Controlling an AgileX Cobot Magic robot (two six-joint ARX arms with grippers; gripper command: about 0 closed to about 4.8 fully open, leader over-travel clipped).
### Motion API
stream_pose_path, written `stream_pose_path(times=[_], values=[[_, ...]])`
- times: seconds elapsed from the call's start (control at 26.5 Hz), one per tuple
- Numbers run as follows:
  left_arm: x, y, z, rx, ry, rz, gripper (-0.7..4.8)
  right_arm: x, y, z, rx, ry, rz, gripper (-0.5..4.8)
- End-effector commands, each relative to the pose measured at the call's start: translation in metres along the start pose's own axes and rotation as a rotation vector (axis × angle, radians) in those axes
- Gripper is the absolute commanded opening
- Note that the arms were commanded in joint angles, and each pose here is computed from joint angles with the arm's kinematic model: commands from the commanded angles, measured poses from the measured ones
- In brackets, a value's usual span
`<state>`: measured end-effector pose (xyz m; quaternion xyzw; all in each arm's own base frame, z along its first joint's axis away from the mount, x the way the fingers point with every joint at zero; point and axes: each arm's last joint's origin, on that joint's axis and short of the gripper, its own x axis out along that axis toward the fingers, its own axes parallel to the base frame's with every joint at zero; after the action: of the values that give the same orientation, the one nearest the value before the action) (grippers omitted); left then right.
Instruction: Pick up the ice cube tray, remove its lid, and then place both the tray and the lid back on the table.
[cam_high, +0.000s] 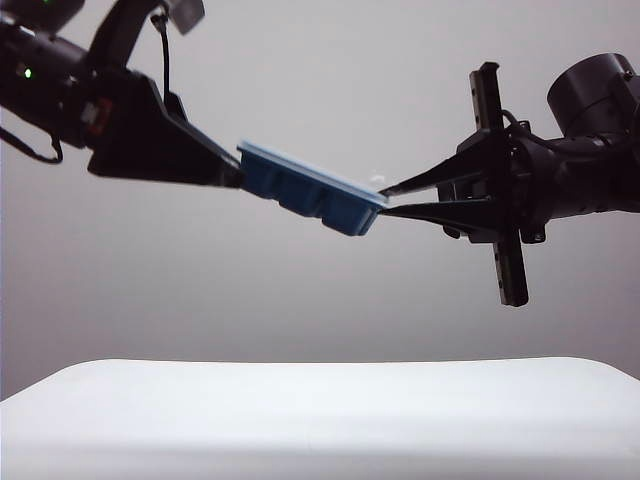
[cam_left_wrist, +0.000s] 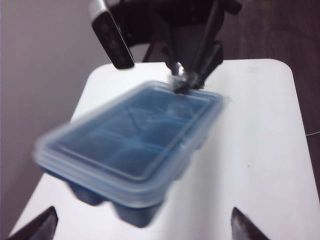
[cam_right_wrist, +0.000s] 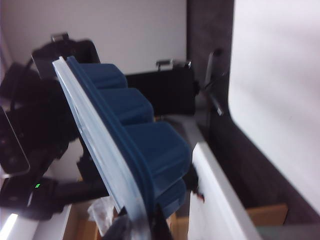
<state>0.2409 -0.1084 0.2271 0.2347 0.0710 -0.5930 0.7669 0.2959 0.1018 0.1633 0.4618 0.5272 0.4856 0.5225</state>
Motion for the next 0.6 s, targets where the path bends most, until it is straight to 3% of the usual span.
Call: stream_pose_path(times=[0.04,0.38,0.6], values=[[-0.003,0.001,0.005,0.023,-0.021,0.007,4.79,0.001,0.003,-0.001,-0.011,0.043,0.023,-0.05],[-0.003,-0.002,0.007,-0.023,-0.11,-0.089,4.79,0.036,0.007,-0.015,-0.024,0.166,0.026,-0.05],[-0.003,-0.007,0.004,-0.083,-0.115,-0.166,4.79,0.042,0.009,-0.017,-0.038,0.185,0.03,-0.05]])
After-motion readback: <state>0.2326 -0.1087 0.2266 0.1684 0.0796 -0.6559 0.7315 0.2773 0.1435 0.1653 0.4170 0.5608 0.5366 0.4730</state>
